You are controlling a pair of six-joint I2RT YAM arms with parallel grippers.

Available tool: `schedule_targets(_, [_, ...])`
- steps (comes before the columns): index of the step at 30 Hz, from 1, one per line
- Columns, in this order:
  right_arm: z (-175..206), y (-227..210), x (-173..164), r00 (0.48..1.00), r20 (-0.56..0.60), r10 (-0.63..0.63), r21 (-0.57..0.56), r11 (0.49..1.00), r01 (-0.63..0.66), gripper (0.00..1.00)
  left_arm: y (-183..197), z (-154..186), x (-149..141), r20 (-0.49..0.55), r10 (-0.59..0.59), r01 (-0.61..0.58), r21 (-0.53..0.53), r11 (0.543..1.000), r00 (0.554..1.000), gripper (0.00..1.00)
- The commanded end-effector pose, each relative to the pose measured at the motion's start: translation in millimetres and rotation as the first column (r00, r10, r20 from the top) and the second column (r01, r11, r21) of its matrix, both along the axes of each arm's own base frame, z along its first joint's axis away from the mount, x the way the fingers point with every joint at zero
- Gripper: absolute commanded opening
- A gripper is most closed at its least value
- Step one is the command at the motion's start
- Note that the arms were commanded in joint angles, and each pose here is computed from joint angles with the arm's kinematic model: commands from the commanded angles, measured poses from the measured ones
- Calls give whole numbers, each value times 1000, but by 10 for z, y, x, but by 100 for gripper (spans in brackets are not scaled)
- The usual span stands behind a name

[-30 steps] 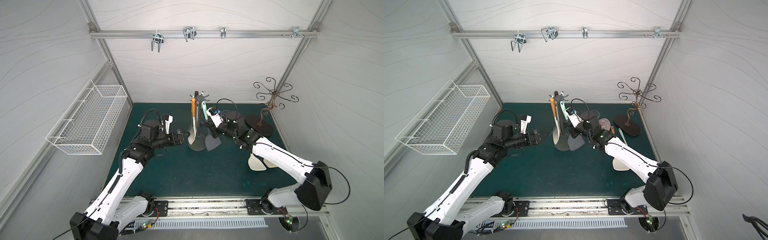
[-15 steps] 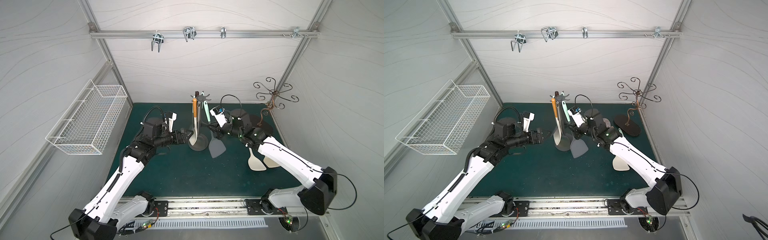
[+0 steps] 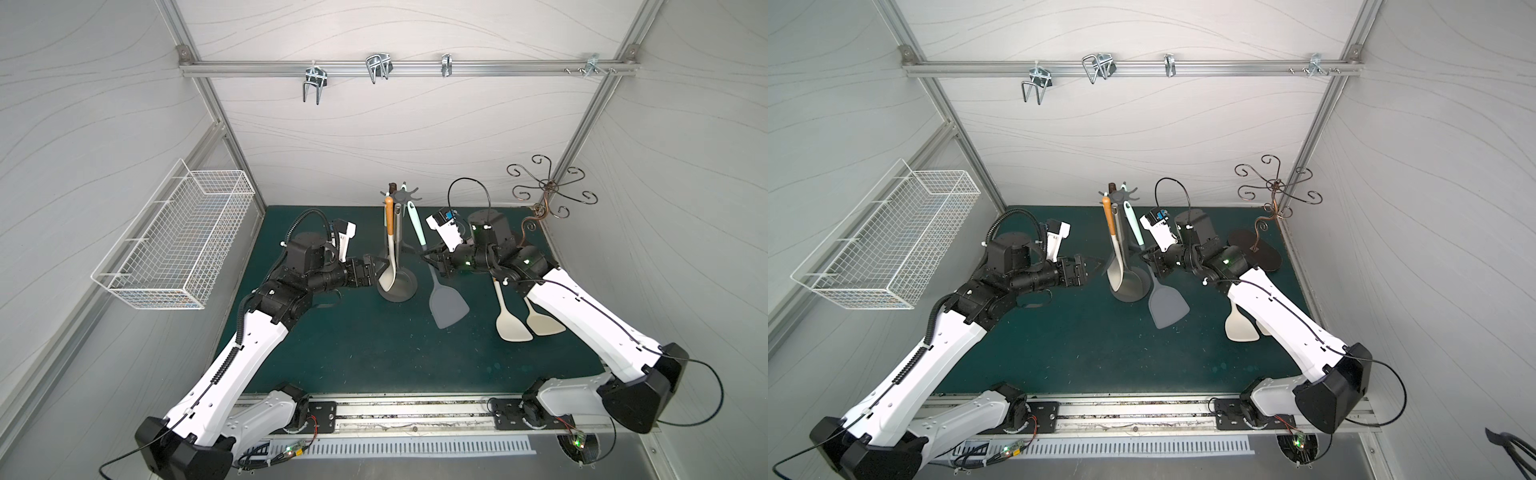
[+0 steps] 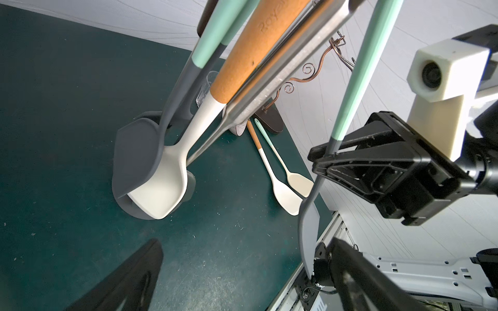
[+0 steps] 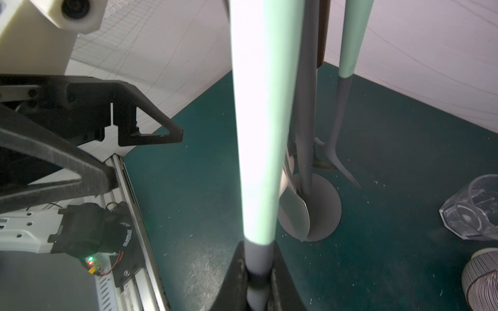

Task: Take the spatula off the kitchen utensil rack
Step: Take off the spatula from the rack.

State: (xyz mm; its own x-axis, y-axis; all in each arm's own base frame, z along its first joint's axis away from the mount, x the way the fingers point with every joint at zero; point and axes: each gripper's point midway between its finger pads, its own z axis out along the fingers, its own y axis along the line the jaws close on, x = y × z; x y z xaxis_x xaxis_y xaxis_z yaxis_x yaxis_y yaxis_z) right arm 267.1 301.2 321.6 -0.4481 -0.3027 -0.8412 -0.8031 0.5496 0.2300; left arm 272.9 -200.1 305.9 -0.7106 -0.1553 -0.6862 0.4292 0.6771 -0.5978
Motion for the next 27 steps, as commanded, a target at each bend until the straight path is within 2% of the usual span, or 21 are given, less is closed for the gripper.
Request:
schedule_targets(1, [502,-77,-36,995,97,-19,79,997,11,0,5,123,23,45,-2,1,24,1000,999,100])
schedule_targets(6, [623,-161,-73,991,128,-41,94,995,29,0,11,95,37,40,4,-6,37,999,999,100])
schedule_targets(11, [817,-112,-179,985,173,4,180,983,-36,0,-5,109,36,41,-1,0,36,999,999,100])
schedule_targets(14, [894,-137,-162,985,172,-11,214,976,-27,0,-11,133,36,45,-5,3,33,999,999,100])
schedule_targets(21, [998,-210,-213,990,141,-10,272,962,-29,0,-8,121,36,43,-4,3,38,999,999,100])
schedule_targets(27, [1004,-275,-276,998,60,27,350,936,-46,0,-27,128,39,40,-9,8,28,1000,999,100])
